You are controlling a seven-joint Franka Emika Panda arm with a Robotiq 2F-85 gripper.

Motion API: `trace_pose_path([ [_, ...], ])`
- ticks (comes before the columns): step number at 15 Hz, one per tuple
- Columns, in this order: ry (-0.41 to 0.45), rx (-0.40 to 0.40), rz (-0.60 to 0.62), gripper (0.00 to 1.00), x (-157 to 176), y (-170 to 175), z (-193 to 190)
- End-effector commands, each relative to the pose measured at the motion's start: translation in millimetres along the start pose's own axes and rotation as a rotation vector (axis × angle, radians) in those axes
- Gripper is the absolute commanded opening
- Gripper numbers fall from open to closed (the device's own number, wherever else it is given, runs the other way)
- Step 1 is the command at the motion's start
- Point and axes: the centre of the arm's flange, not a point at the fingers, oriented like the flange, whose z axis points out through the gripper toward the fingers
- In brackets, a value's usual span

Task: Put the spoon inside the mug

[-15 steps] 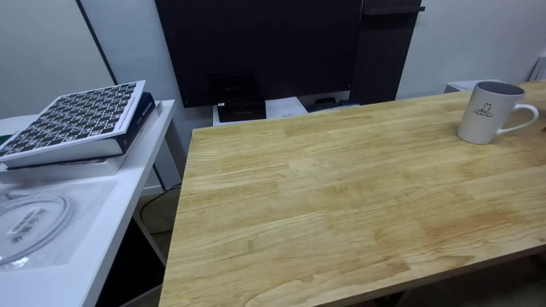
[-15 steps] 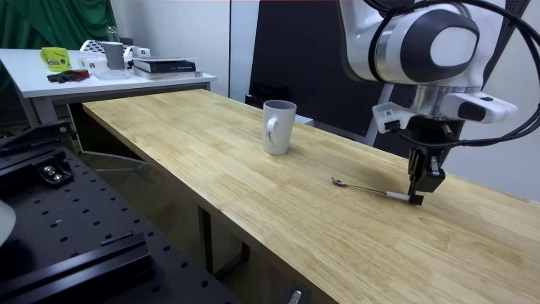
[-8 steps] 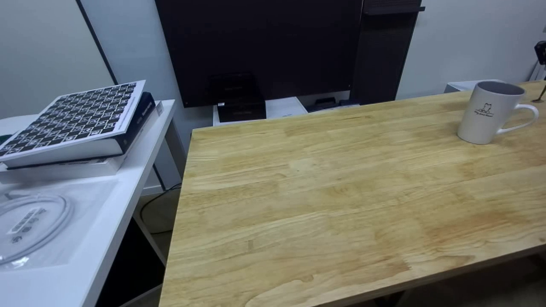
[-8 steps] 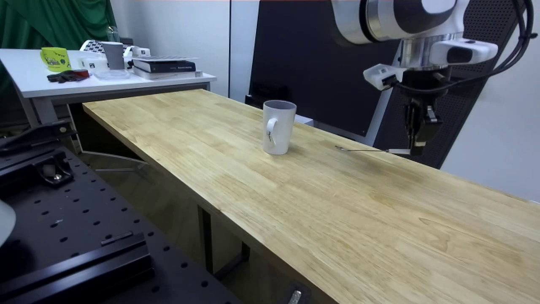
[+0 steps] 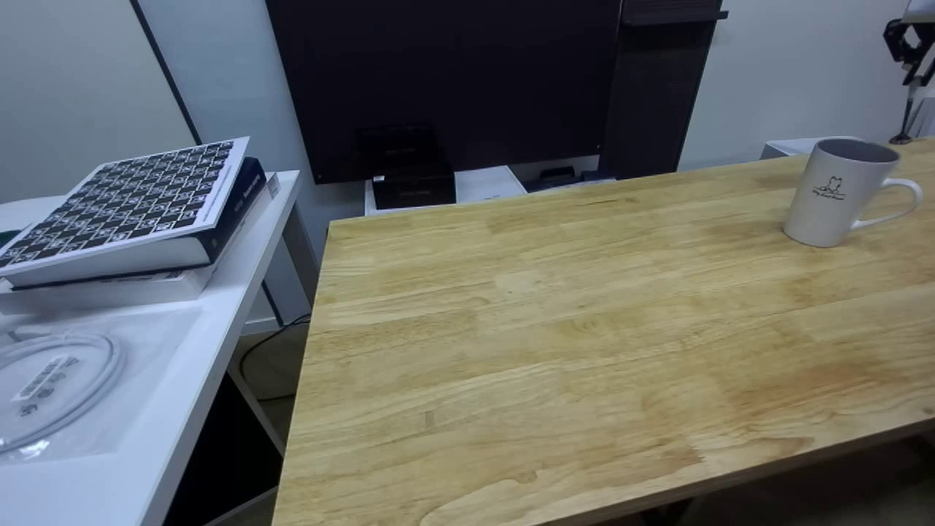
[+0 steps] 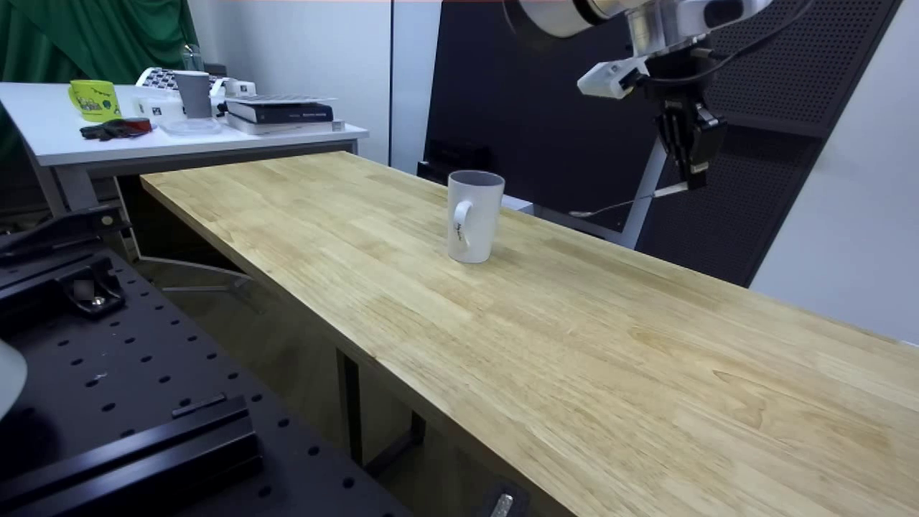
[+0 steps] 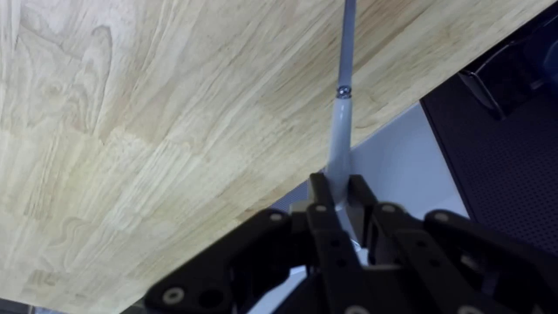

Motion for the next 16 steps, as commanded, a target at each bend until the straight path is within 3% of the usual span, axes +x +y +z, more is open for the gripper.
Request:
trace_pose_path([
  [1, 0.125, -0.011, -0.052, 0.04, -27, -16, -36],
  [6, 0.285, 0.011, -0.122, 0.04, -38, -42, -83],
  [16, 0.457, 0.101, -0.216, 0.04, -100, -78, -132],
])
